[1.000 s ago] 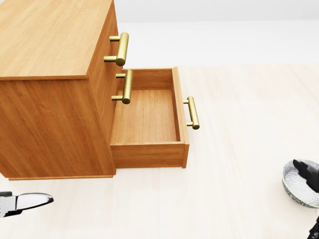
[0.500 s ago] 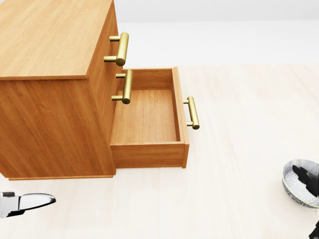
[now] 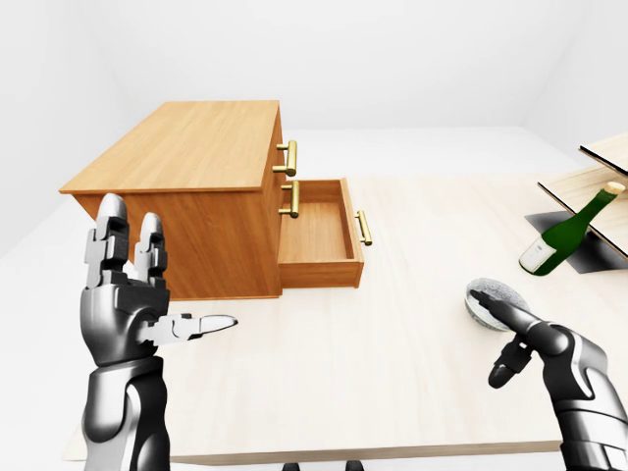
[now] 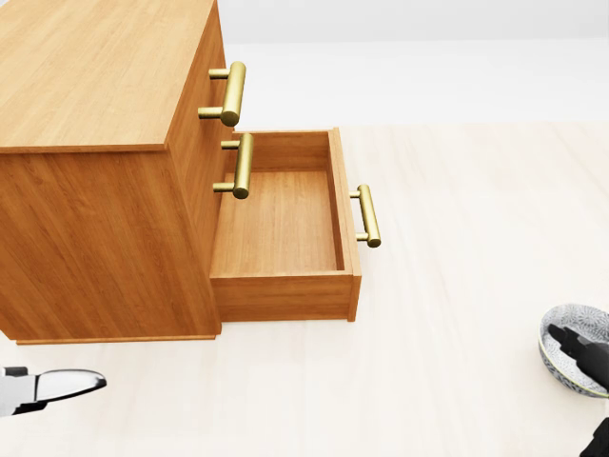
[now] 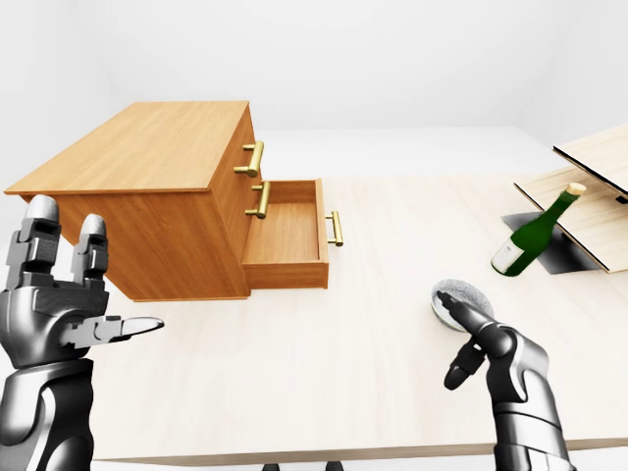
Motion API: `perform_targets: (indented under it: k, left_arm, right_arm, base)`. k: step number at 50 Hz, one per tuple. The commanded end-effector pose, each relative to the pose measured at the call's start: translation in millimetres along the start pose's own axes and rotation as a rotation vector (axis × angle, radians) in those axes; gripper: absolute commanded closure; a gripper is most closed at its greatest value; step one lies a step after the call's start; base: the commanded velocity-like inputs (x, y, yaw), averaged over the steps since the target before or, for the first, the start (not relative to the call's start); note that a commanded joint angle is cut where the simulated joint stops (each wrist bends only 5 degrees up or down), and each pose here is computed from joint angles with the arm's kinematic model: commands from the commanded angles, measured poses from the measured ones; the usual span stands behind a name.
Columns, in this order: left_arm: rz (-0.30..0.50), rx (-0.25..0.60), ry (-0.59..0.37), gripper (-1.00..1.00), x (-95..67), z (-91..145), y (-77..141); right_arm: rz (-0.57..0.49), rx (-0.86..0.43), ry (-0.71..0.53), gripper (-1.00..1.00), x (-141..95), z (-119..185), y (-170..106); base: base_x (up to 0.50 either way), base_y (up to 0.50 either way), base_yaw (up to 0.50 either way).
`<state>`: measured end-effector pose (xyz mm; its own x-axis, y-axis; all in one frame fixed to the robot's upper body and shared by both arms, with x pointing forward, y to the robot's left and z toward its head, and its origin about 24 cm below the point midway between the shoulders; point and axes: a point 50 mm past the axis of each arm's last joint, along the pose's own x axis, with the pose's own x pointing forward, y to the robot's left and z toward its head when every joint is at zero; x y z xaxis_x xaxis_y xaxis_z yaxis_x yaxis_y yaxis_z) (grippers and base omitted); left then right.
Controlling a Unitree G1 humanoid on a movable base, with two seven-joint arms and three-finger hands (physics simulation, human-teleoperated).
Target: Put the bowl on top of the cabinet.
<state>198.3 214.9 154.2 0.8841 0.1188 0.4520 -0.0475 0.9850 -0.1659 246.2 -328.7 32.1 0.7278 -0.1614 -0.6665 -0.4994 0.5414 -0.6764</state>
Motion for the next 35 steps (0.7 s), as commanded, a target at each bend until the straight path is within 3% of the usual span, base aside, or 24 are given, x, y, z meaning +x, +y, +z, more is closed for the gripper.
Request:
perform_targets:
  k: [1, 2, 3, 4, 5, 35]
  left_arm:
    - [0.0, 0.001, 0.004, -1.0, -0.1, -1.0, -0.1]
    - [0.001, 0.001, 0.001, -1.0, 0.0, -0.3, 0.0]
    - [0.002, 0.001, 0.002, -1.0, 0.0, -0.4, 0.1]
    - [0.002, 0.001, 0.002, -1.0, 0.0, -0.4, 0.1]
    - [0.002, 0.002, 0.006, -1.0, -0.2, -1.3, -0.1]
    - [-0.001, 0.003, 0.009, -1.0, -1.1, -1.9, -2.0]
  right_arm:
    - [0.048, 0.028, 0.008, -1.0, 4.1, -5.3, 12.1]
    - [0.054, 0.033, 0.009, -0.71, 4.5, -6.2, 13.6]
    - [0.06, 0.032, 0.01, 0.0, 4.7, -6.8, 15.3]
    - [0.061, 0.032, 0.01, 0.0, 4.8, -6.8, 15.4]
    - [0.06, 0.037, 0.007, 1.0, 4.2, -7.0, 16.4]
    - [0.002, 0.001, 0.003, 1.0, -8.8, -7.3, 14.2]
  base:
    - [0.0, 0.0, 0.0]
    - [0.0, 0.0, 0.0]
    - [0.0, 0.0, 0.0]
    - [0.0, 0.0, 0.0]
    - [0.0, 0.0, 0.0]
    - [0.0, 0.0, 0.0]
